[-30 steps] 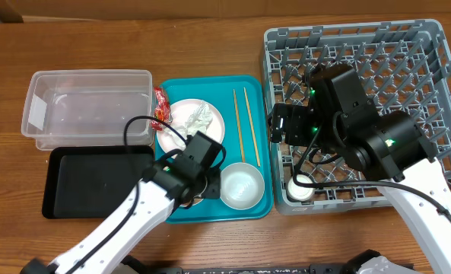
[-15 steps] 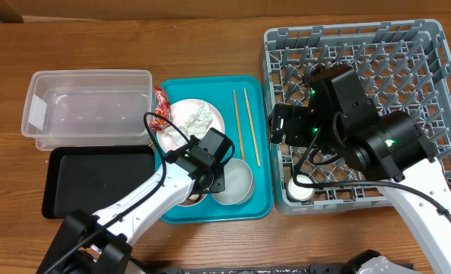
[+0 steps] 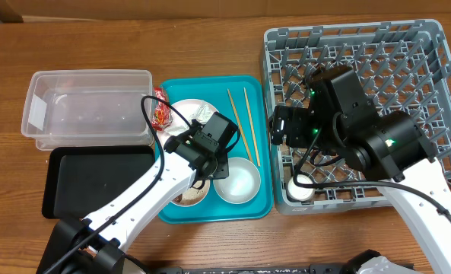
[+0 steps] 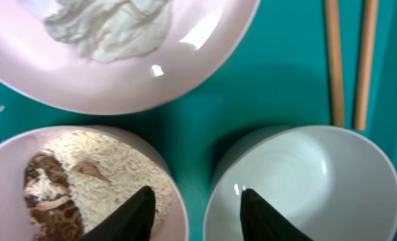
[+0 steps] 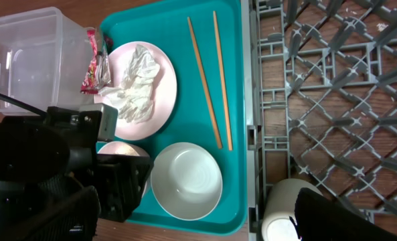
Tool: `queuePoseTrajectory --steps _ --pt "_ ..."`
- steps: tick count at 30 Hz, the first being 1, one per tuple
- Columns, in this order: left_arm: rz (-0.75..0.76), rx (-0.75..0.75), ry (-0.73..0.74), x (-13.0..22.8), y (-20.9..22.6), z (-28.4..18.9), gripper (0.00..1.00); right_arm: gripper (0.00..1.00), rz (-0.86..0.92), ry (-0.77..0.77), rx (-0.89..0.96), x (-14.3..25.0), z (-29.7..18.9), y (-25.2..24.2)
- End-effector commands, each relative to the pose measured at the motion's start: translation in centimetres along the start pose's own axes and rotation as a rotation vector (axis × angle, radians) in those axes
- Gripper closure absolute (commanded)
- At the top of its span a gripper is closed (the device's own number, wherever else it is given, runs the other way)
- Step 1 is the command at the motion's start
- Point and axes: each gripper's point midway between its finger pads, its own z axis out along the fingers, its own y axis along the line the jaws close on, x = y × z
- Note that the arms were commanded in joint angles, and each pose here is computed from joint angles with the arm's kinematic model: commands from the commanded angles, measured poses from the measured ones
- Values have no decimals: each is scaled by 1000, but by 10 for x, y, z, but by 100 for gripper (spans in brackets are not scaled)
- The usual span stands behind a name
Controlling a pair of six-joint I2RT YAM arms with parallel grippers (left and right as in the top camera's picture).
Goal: Sort waste into correct bins and load items into the dishwasher
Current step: 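Grasp the rim of the pink rice bowl with the left gripper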
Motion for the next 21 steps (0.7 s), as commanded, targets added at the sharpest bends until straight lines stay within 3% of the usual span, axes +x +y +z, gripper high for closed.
queuePoseTrajectory --steps 1,10,12,13,15,21 --pt "-19 -78 -42 -8 14 2 53 5 5 -19 -12 -4 -7 2" --pt "-101 -91 84 13 10 36 51 5 5 -16 -10 -3 -7 2" --pt "-100 -92 121 19 9 43 61 5 5 -13 -9 -3 -7 2" --pt "-100 -94 134 21 9 46 80 5 6 -9 -6 -2 -7 1" --pt "-106 -96 134 20 11 46 96 5 6 -2 -1 0 -7 0" --pt "-129 -65 113 9 8 31 96 5 7 5 3 2 -7 -1"
